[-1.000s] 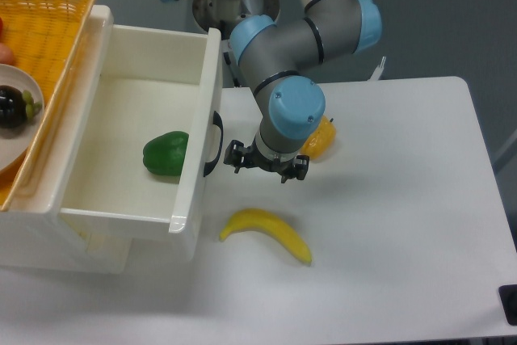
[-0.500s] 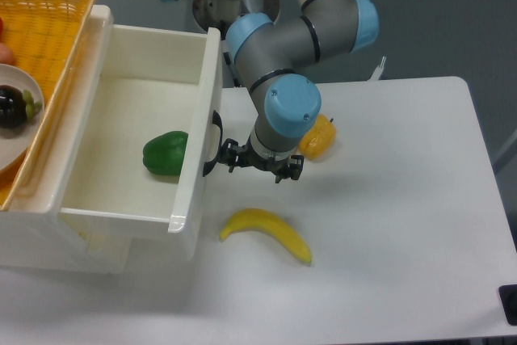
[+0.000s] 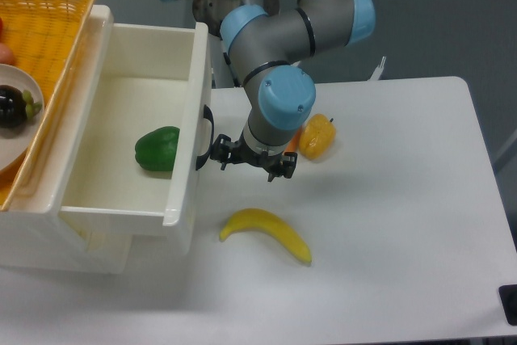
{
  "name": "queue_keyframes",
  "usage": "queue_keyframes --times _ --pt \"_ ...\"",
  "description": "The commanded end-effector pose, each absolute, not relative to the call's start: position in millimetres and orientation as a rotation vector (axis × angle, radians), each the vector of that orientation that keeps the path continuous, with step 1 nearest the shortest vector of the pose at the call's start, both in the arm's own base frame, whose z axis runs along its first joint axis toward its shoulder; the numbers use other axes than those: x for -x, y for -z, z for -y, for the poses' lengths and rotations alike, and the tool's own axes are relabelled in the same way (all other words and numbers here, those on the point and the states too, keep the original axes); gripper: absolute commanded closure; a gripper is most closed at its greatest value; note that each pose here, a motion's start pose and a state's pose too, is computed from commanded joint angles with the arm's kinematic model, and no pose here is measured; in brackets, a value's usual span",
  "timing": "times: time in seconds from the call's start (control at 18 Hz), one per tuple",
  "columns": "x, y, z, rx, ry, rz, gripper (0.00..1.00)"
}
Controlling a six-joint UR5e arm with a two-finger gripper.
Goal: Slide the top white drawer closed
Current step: 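Position the gripper against the drawer front beside its black handle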
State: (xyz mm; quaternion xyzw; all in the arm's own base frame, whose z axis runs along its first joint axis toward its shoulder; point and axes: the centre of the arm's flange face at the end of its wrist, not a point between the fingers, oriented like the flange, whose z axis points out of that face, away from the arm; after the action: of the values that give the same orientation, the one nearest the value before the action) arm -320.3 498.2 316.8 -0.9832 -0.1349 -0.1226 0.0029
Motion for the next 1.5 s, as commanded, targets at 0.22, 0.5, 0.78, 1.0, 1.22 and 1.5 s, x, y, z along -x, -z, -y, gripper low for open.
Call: queue_keyframes --times 0.22,0.5,0.78,1.0,1.22,1.5 --pt "316 -315 -500 3.088 0.388 0.412 0.0" --pt "311 -315 -503 3.09 0.388 0.412 0.0" --pt "304 -316 -507 3.093 0.387 0.393 0.0" --pt "304 -317 -508 3.084 0.397 0.393 0.0" --pt "318 -326 -505 3.066 0.374 0.414 0.0" --pt "337 -324 -496 3.059 0.369 0.453 0.0"
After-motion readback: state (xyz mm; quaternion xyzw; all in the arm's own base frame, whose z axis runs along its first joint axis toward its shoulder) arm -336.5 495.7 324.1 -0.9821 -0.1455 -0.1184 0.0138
